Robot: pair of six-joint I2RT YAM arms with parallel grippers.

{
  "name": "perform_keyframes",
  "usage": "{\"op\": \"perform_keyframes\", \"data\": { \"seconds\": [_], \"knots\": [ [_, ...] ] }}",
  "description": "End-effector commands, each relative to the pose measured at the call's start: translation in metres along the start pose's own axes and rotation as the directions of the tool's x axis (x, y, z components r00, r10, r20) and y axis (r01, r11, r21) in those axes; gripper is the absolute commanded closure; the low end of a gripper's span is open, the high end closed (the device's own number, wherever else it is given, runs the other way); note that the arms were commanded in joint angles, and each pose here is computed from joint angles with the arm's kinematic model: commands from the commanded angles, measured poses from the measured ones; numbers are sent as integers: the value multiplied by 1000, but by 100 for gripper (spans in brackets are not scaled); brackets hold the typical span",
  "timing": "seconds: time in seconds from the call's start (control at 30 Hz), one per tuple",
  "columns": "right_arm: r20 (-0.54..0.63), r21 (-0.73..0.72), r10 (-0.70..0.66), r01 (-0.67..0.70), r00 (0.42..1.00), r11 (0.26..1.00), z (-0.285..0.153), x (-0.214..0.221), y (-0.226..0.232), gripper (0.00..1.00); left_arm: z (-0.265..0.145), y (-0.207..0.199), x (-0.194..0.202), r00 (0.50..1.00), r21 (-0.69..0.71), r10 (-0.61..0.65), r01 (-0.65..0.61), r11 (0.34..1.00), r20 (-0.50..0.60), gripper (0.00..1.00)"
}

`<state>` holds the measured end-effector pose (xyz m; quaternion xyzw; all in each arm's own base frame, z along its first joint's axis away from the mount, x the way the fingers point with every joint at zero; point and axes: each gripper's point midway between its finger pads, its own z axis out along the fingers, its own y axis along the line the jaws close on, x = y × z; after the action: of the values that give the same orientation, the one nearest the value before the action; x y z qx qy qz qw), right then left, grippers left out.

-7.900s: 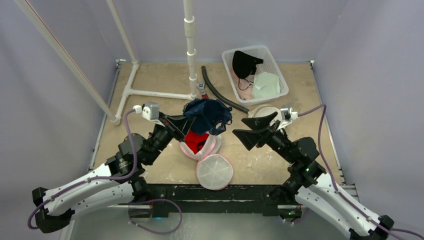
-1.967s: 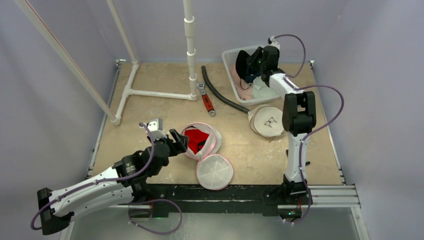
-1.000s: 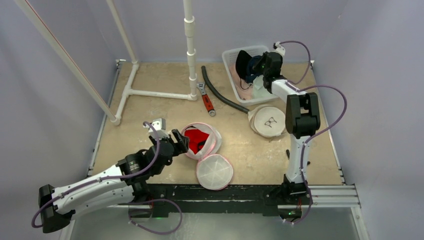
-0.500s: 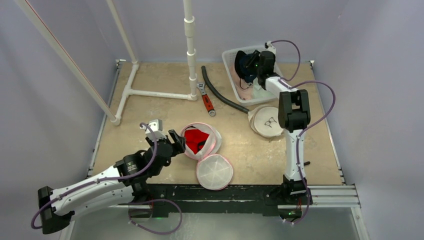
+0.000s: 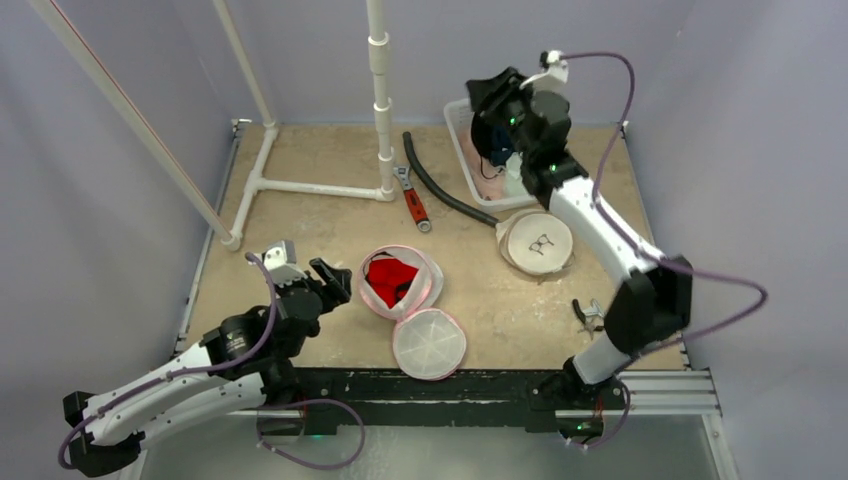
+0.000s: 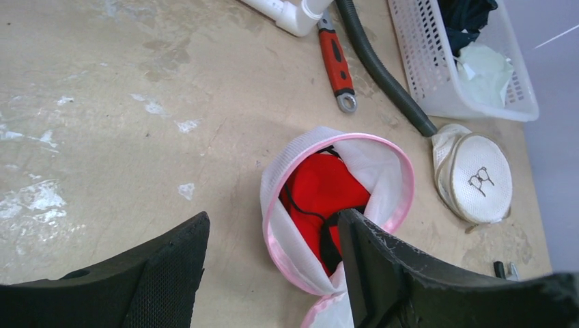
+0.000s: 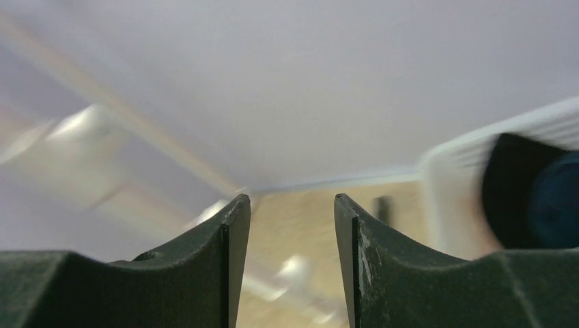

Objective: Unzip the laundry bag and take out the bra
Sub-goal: Pick up the bra from the laundry bag.

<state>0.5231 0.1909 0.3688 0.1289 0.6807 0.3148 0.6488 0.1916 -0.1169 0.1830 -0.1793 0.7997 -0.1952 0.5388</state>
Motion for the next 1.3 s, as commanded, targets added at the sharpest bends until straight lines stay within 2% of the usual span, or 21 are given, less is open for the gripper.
{"op": "perform_keyframes", "data": {
  "seconds": [0.0,0.13,0.27,0.43,0.6,0.73,1.0,1.07,1.27],
  "knots": [
    [-60,-171,-21,11,998,985,-81,41,72,49,0,5,-6,1000,-40,-4,5,999,19,33],
    [-243,-361,-126,31,962,932,-152,111,99,51,8,-2,18,998,-20,25,-26,999,-53,33],
    [-415,-456,-229,17,881,890,-205,179,105,52,19,-1,50,992,-26,26,-29,999,-122,33],
    [-516,-514,-326,19,792,858,-240,239,111,53,26,9,73,989,-28,-60,56,998,-137,35],
    [-586,-477,-365,56,724,877,-249,290,100,54,33,26,87,988,-41,-99,95,995,-119,36],
    [-598,-422,-354,94,719,902,-244,304,84,54,40,22,91,988,-17,-104,103,995,-115,36],
    [-567,-389,-343,124,749,913,-240,294,79,53,51,-2,98,974,60,-149,161,985,-172,30],
    [-565,-379,-344,135,750,916,-239,293,76,53,51,-3,100,968,81,-182,198,977,-175,35],
    [-563,-374,-341,136,753,917,-241,292,73,53,54,6,105,963,64,-202,216,974,-176,62]
  ]
}}
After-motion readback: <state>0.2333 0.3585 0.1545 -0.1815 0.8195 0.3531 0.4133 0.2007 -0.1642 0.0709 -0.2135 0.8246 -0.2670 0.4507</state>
